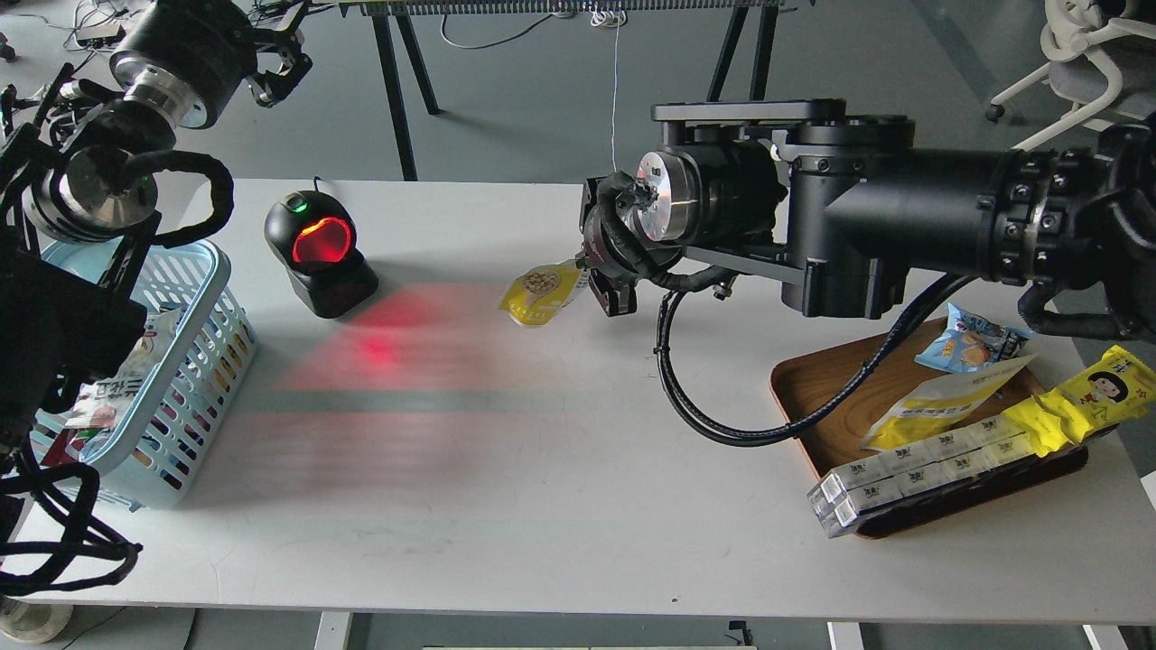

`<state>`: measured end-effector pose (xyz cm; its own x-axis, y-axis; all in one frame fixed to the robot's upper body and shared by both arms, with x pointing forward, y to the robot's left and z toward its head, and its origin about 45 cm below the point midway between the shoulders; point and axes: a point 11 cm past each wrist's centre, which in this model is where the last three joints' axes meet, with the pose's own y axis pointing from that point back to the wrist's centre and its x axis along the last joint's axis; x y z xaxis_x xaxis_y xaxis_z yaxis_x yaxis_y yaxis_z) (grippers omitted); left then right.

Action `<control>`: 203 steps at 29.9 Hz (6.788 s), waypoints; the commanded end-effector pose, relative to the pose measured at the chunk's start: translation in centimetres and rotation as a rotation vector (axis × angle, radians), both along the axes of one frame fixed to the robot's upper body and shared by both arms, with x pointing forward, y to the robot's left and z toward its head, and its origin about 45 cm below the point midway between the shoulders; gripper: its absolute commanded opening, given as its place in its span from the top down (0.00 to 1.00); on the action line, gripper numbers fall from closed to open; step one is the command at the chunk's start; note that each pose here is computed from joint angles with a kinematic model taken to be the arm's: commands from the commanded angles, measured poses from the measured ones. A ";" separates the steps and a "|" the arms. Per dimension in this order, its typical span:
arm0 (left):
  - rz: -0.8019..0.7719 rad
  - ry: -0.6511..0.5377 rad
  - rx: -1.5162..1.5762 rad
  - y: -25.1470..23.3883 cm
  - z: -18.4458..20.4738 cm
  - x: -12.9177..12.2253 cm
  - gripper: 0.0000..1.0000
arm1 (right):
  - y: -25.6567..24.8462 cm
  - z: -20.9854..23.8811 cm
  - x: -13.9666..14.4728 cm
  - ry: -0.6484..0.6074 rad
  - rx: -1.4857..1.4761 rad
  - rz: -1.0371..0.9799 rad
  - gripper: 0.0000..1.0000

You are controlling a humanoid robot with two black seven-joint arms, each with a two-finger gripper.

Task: Scan snack and place in basket
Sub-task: 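Carry the packet toward the scanner and set it upright on the table, then release the packet and retract the right gripper upward, then reach the left gripper to the standing packet and grasp it, then lift the packet with the left gripper and hold it before the scanner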

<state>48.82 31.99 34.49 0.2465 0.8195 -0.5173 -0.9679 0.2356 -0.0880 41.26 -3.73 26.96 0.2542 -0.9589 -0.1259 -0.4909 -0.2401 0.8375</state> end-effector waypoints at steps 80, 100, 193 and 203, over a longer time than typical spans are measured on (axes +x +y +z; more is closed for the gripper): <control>-0.275 -0.391 1.456 0.7 10.1 -12.0 0.00 | -35.4 1.3 1.6 -0.647 0.796 -0.293 0.07; -0.469 -0.824 2.260 -10.8 -2.0 -10.1 0.00 | -35.8 0.9 1.9 -0.646 0.785 -0.310 0.02; -0.558 -0.923 2.318 -5.2 -3.8 -13.9 1.00 | -33.4 0.9 2.4 -0.632 0.826 -0.274 0.02; -0.632 -0.842 2.282 -3.8 -7.3 -15.5 1.00 | -33.4 0.8 2.4 -0.630 0.822 -0.273 0.02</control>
<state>33.51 27.78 27.77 0.1364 -0.4726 0.8706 -0.7009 0.5751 0.4220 43.66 -37.01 27.73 0.2900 -0.6702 -0.6832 -0.9000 -0.4337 0.0435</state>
